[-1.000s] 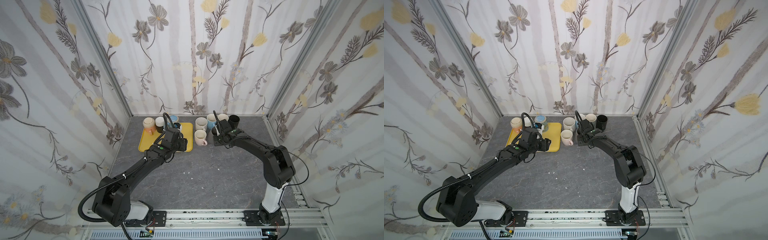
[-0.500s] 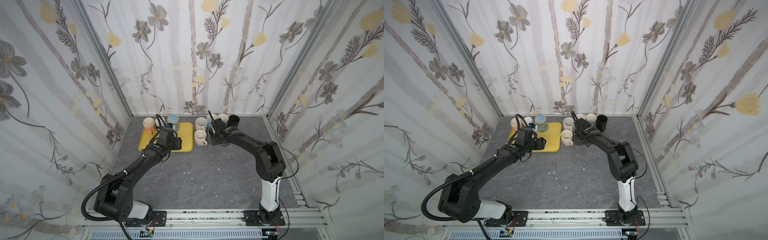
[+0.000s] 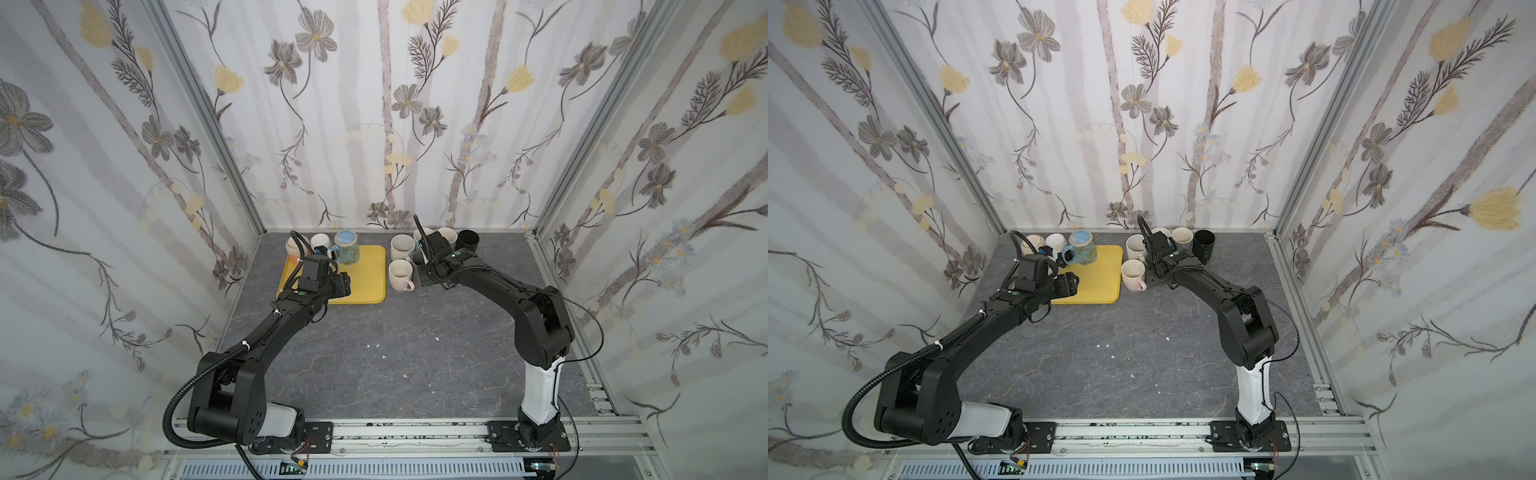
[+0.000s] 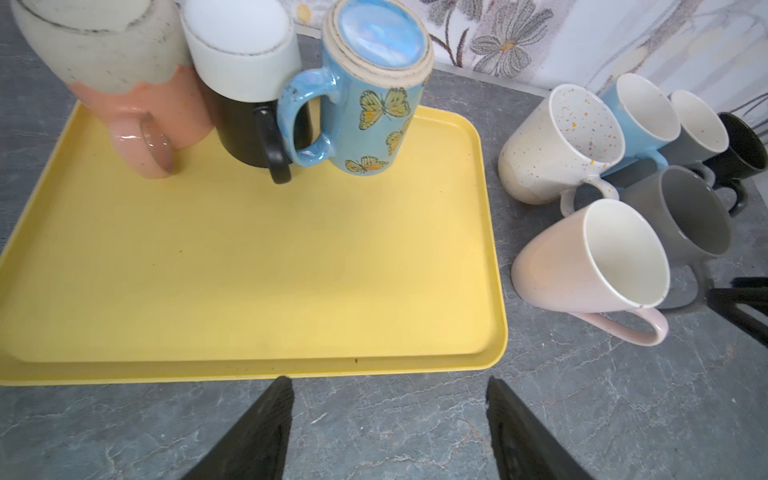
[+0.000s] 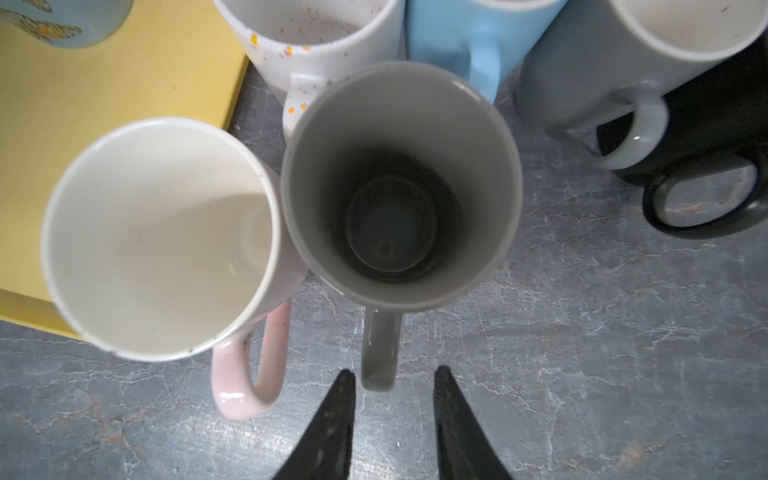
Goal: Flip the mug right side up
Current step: 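Open the right gripper while the left reaches the upside-down blue butterfly mug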
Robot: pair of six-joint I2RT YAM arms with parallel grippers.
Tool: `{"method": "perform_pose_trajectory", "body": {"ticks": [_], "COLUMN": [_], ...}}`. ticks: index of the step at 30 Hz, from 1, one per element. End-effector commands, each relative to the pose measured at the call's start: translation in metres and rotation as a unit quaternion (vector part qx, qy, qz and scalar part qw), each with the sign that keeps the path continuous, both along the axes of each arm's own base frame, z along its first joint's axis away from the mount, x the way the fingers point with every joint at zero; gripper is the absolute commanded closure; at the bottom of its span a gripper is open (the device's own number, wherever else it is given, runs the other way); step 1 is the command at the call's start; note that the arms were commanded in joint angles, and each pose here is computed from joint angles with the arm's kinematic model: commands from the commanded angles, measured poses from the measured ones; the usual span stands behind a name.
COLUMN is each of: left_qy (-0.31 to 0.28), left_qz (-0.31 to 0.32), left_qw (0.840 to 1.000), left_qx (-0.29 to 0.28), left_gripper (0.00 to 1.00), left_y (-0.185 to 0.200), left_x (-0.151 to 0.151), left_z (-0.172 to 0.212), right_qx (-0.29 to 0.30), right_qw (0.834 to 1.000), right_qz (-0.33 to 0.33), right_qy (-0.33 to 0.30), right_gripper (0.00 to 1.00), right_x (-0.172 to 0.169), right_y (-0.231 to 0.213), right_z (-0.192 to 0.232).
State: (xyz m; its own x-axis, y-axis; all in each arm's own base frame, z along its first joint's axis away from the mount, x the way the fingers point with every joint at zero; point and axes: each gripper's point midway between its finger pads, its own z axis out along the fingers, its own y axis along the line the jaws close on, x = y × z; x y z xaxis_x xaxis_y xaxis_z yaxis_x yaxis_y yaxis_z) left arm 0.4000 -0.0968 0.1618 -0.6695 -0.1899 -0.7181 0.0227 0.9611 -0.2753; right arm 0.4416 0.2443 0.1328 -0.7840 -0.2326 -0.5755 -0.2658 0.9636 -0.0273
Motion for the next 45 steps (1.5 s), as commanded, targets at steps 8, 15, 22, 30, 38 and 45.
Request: {"method": "perform_pose_trajectory", "body": {"ticks": [8,15,22,30,38,45], "left_qy": [-0.08,-0.054,-0.011,0.038,0.085,0.12], "left_qz": [0.005,-0.003,0.006,-0.018,-0.029,-0.028], "left_qw": [0.997,0.998,1.0,0.999,0.996,0.991], "left_qx": [0.023,0.02,0.02,0.007,-0.03,-0.047], "left_gripper": [0.28,0.28,0.28,0.29,0.33,0.34], "left_y": [0.002,-0.012,-0.006,-0.012,-0.025,-0.04], "left_x": [0.094,0.163,0.212,0.238,0.225,0.184], "left_z": [0.065,0.057,0.02,-0.018,-0.041,-0.045], "right_qx": [0.009,0.045,0.115,0.157,0.16,0.168], "right_qw": [1.0,0.998,0.992,0.984,0.984,0.982], "right_qz": [-0.014,0.011,0.056,0.078,0.079,0.087], "right_qy": [-0.024,-0.031,-0.015,0.0,-0.007,-0.006], "right_gripper": [0.66,0.64,0.63,0.62,0.62,0.61], "right_x": [-0.02,-0.045,-0.056,-0.053,-0.047,-0.042], "right_y": [-0.01,0.011,0.057,0.086,0.091,0.099], "right_z": [0.04,0.06,0.064,0.066,0.07,0.071]}}
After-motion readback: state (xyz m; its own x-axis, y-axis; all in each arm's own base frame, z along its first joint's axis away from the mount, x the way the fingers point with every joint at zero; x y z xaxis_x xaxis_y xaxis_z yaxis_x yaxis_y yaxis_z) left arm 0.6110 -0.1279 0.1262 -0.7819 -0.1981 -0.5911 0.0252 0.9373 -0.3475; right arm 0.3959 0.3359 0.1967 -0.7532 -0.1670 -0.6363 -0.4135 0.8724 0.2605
